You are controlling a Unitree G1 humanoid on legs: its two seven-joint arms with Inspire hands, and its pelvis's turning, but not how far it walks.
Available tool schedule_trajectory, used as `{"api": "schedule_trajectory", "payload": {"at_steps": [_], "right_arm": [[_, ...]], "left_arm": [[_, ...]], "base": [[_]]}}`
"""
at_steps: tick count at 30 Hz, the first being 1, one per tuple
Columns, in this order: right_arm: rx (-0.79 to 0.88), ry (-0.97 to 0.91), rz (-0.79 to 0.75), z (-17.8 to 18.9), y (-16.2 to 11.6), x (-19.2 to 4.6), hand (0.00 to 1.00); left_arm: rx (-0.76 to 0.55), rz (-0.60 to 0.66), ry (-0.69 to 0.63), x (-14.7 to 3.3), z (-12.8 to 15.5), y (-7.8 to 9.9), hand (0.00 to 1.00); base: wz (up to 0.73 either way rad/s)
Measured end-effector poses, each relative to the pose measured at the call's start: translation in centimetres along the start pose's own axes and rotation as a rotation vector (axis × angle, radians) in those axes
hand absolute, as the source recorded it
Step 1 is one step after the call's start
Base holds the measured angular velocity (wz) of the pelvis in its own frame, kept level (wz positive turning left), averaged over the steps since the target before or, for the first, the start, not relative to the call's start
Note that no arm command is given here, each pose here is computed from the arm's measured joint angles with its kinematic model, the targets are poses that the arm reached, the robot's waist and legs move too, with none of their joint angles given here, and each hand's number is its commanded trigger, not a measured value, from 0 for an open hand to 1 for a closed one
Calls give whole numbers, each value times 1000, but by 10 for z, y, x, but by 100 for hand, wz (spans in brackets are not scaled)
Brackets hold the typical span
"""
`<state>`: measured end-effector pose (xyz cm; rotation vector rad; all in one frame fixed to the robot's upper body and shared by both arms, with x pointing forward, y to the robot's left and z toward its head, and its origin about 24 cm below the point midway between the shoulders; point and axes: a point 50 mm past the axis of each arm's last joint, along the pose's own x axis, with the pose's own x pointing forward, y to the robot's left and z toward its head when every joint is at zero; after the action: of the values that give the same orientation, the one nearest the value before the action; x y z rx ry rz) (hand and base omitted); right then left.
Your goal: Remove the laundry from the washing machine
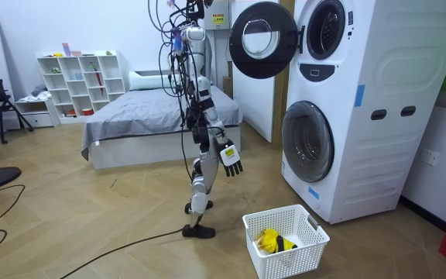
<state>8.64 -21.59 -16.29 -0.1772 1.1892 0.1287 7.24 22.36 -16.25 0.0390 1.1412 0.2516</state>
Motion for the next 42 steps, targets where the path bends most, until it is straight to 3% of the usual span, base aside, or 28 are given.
{"api": "schedule_trajectory", "payload": {"at_steps": [7,14,18,23,27,32,42], "right_arm": [[43,-7,-55,-5,-8,-3,0],[1,-7,-81,-7,-15,-6,0],[32,-7,-91,-12,-23,-9,0],[-3,-6,-115,-14,-36,-13,0],[-24,4,-135,-16,-43,-15,0],[-65,-24,-142,-13,-45,-17,0],[-58,-14,-149,-20,-46,-19,0]], "left_arm": [[-256,75,-23,2,11,20,0],[-347,139,-150,8,61,46,0],[-527,178,-266,6,99,69,0],[-581,196,-420,-4,151,94,0],[-583,181,-555,-17,186,102,0],[-535,139,-792,-49,242,113,0],[-514,159,-820,-64,267,108,0]], "base": [[2],[-1],[-7],[-5],[-6],[-8],[10]]}}
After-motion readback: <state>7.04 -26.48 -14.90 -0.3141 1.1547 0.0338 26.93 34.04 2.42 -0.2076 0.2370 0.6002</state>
